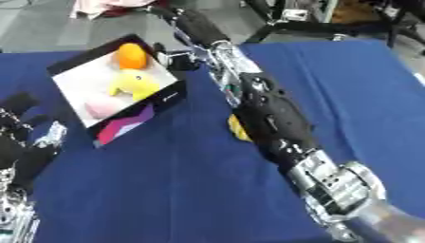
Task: Pick up objects on the table and place them in the box.
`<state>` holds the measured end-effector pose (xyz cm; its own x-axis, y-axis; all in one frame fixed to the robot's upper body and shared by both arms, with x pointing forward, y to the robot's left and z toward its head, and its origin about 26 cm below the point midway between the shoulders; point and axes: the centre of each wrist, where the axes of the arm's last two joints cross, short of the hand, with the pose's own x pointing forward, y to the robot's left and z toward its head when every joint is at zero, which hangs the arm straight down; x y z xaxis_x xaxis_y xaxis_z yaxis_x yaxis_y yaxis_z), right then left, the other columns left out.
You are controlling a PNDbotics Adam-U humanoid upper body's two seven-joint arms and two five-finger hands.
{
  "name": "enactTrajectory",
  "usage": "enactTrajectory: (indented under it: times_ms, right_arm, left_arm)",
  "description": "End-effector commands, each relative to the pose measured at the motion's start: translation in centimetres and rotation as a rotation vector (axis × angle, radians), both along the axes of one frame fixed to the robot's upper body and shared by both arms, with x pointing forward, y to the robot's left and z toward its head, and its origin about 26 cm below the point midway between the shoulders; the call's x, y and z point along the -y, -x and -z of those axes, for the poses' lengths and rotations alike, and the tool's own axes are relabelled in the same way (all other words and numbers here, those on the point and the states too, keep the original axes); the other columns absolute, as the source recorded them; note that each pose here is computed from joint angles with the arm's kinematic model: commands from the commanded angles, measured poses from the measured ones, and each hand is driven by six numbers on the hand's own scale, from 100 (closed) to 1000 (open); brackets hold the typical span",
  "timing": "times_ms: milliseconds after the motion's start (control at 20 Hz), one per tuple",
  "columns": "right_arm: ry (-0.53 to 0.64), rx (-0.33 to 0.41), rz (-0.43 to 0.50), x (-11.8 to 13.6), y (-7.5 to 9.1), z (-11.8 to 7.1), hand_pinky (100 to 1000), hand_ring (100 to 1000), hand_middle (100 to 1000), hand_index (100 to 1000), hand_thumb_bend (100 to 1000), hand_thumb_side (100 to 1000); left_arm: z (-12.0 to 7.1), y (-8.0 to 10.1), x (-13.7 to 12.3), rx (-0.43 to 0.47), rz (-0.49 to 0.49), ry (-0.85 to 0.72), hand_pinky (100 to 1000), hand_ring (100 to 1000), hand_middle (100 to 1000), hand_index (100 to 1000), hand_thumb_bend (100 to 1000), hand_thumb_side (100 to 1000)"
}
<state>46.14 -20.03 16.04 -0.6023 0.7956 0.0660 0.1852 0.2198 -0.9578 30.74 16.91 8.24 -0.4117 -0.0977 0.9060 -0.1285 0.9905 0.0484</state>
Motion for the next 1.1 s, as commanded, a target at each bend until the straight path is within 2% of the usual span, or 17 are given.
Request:
enactTrajectory:
  times_ms: [50, 200, 450, 600, 850, 950, 1000, 1100]
  right_arm:
    - [0.035, 0.041, -0.012, 3.1, 1.1, -2.1, 881, 780, 808, 956, 100, 440]
    - [0.039, -0.027, 0.020, 5.2, 2.5, -0.9, 882, 791, 824, 964, 100, 583]
    - [0.035, -0.229, 0.095, 8.0, 4.7, 3.3, 898, 823, 856, 978, 100, 704]
    - [0.030, -0.333, 0.109, 9.1, 6.3, 5.5, 903, 838, 869, 980, 100, 781]
    - [0.116, -0.421, 0.086, 9.5, 9.3, 7.8, 926, 869, 889, 984, 100, 844]
    - [0.164, -0.438, 0.068, 9.4, 10.1, 8.2, 931, 876, 893, 984, 100, 865]
    - [0.188, -0.444, 0.060, 9.2, 10.2, 8.2, 932, 877, 894, 984, 100, 864]
    - [0.230, -0.449, 0.048, 8.9, 10.2, 7.8, 939, 883, 892, 972, 100, 803]
  left_arm:
    - [-0.5, -0.1, -1.0, 0.024, -0.036, -0.016, 726, 867, 633, 751, 510, 150]
    - [-0.4, -0.1, -1.5, 0.021, -0.059, -0.020, 725, 868, 633, 751, 512, 149]
    - [-0.2, -0.1, -1.8, 0.017, -0.071, -0.024, 725, 868, 633, 751, 515, 151]
    - [-0.1, 0.0, -1.7, 0.012, -0.070, -0.025, 725, 867, 633, 751, 516, 150]
    - [0.1, 0.1, -1.6, 0.000, -0.058, -0.028, 725, 867, 633, 751, 516, 151]
    - [0.2, 0.2, -1.5, -0.002, -0.054, -0.028, 725, 868, 633, 751, 516, 150]
    - [0.2, 0.2, -1.5, -0.003, -0.053, -0.028, 725, 868, 633, 751, 516, 150]
    - [0.2, 0.2, -1.5, -0.004, -0.052, -0.028, 725, 867, 633, 751, 517, 151]
